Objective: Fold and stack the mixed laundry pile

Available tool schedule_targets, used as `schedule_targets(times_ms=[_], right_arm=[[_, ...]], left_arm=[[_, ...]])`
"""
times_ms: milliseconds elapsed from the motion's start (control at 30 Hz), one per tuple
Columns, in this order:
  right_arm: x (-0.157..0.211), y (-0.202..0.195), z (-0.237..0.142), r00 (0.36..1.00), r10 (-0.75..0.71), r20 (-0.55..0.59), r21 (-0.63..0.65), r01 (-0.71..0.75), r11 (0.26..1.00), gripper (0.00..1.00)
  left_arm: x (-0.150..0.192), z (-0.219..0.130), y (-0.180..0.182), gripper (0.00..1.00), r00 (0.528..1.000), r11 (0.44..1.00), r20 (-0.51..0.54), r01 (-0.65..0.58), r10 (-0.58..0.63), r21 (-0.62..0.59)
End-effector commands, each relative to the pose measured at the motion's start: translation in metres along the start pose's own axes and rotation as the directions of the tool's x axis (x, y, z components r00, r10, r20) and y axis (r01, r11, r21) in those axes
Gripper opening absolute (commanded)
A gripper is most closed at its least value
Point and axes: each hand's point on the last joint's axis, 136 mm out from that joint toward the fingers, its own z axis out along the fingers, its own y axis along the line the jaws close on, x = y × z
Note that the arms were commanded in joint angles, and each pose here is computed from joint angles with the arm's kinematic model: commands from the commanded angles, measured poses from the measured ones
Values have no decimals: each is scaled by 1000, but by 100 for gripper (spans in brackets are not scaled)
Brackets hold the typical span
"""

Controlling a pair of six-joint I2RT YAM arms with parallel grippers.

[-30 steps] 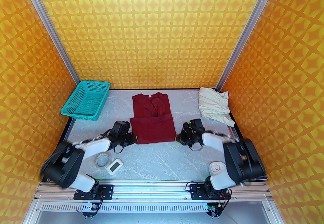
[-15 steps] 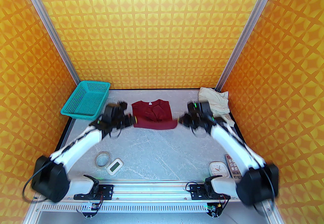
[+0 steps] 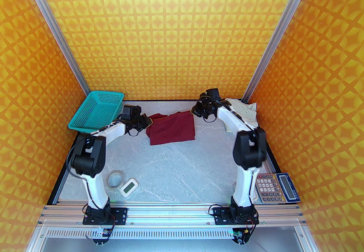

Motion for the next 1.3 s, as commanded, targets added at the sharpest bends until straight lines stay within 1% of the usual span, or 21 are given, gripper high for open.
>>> schedule_targets(times_ms=[0, 133, 167, 200, 233, 267, 333, 367, 400, 467, 567, 633, 700, 800, 867, 900, 967, 1033, 1100, 1167, 1267], right_arm=[[-23, -4, 26, 999, -18, 27, -61, 20, 998, 3], [-47, -16, 61, 997, -23, 77, -141, 34, 989, 9], [-53, -18, 67, 995, -27, 93, -154, 41, 987, 15], [-58, -19, 74, 994, -32, 108, -169, 51, 984, 24], [-61, -21, 80, 992, -38, 120, -182, 59, 981, 35], [-62, -22, 84, 991, -39, 125, -189, 63, 980, 41], [-60, -25, 91, 991, -42, 124, -208, 67, 976, 44], [-60, -24, 92, 991, -43, 125, -216, 69, 974, 44], [-60, -24, 90, 991, -45, 129, -217, 72, 974, 45], [-59, -20, 80, 988, -55, 141, -217, 85, 972, 46], [-55, -14, 54, 981, -103, 164, -165, 131, 978, 47], [-44, -19, 35, 975, -154, 159, -79, 168, 983, 48], [-31, -21, 14, 968, -193, 158, -18, 198, 980, 49], [2, -30, 1, 973, -205, 105, 22, 203, 979, 51], [23, -36, -4, 982, -178, 69, 23, 177, 984, 52], [31, -42, -8, 987, -149, 59, 31, 148, 989, 53], [45, -61, -13, 998, -53, 41, 47, 51, 998, 54], [56, -73, -20, 998, 53, 25, -7, -53, 999, 55], [62, -87, -26, 992, 124, 28, -18, -124, 992, 54], [69, -99, -33, 987, 155, 31, -5, -155, 988, 55], [80, -112, -41, 979, 201, 34, 4, -201, 980, 55]], left_arm=[[-46, 8, -14, 14, 996, 991, 82, 32, -42, 128], [-87, 27, -11, 14, 986, 974, 147, 46, -80, 220], [-93, 33, -11, 16, 987, 971, 142, 43, -78, 237], [-97, 41, -10, 20, 988, 968, 135, 38, -73, 247], [-100, 45, -7, 29, 988, 969, 135, 37, -72, 245], [-102, 48, -6, 39, 988, 969, 138, 28, -64, 244], [-107, 50, -2, 57, 988, 971, 145, 19, -55, 239], [-108, 49, -1, 61, 987, 971, 151, 13, -50, 238], [-110, 47, 0, 62, 987, 972, 157, 7, -45, 236], [-113, 40, 1, 57, 985, 976, 169, -11, -26, 218], [-109, 18, -10, 55, 983, 983, 181, -67, 35, 171], [-97, -6, -15, 55, 977, 989, 184, -122, 105, 80], [-84, -30, -16, 55, 962, 980, 184, -193, 200, -57], [-46, -44, -27, 54, 935, 931, 91, -325, 342, -164], [-15, -38, -52, 54, 878, 870, 25, -470, 478, -151], [7, -28, -66, 54, 824, 816, -20, -565, 567, -122], [45, -5, -90, 56, 687, 683, -91, -726, 721, -73], [77, 19, -105, 58, 531, 531, -145, -846, 835, -42], [98, 40, -113, 63, 428, 432, -152, -902, 891, -6], [114, 58, -120, 67, 344, 351, -140, -936, 928, 28], [132, 83, -121, 72, 213, 219, -125, -975, 969, 36]])
